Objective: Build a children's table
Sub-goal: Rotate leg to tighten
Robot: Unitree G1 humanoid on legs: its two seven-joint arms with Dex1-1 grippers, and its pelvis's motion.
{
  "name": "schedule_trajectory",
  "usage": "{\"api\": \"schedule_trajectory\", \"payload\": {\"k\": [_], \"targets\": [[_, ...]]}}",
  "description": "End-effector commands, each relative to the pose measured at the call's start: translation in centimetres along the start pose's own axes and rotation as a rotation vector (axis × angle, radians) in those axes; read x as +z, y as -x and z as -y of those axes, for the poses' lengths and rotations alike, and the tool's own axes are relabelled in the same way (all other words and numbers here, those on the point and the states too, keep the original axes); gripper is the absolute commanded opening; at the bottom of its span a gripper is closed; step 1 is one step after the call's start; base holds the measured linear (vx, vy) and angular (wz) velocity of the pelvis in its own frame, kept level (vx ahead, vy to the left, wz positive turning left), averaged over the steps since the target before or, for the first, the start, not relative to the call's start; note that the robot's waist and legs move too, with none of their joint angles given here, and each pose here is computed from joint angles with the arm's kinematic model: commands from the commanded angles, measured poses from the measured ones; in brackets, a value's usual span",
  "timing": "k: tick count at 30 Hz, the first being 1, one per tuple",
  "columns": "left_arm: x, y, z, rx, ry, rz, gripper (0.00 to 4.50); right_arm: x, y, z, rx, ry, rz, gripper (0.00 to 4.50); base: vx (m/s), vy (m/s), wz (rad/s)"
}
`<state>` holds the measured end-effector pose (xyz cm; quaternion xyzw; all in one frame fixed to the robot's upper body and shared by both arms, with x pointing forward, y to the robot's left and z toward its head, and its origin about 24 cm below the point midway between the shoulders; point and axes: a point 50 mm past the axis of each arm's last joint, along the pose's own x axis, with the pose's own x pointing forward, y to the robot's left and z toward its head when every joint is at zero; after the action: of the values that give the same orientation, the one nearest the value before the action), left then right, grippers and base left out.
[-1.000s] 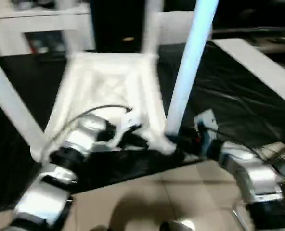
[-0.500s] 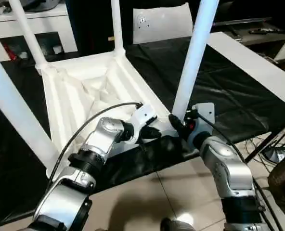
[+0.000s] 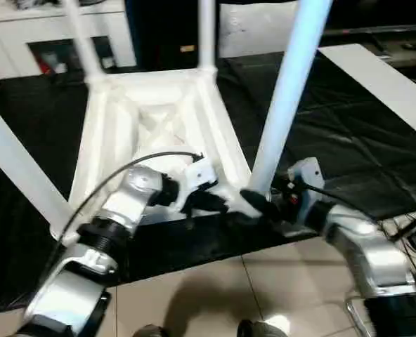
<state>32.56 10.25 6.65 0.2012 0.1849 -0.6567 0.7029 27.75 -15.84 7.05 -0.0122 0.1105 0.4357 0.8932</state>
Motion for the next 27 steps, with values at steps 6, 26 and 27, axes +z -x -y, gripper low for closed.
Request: {"api": "schedule_trajectory", "payload": {"k": [6,26,27], "targets": [[0.1,0.5,1.1,-0.251,-0.096,-0.048,0.0,0.8,1.1,-0.7,0.291,0.061,-0.044,3.92,0.0,0.0,0.0],[-0.3,0.8,1.8,-0.407,-0.157,-0.119,0.0,0.6,1.4,-1.0,0.508,0.046,-0.121,2.22,0.0,0.0,0.0],[-0.3,0.9,1.8,-0.408,-0.158,-0.12,0.0,0.5,1.3,-1.1,0.518,0.04,-0.123,2.11,0.0,0.0,0.0]]}}
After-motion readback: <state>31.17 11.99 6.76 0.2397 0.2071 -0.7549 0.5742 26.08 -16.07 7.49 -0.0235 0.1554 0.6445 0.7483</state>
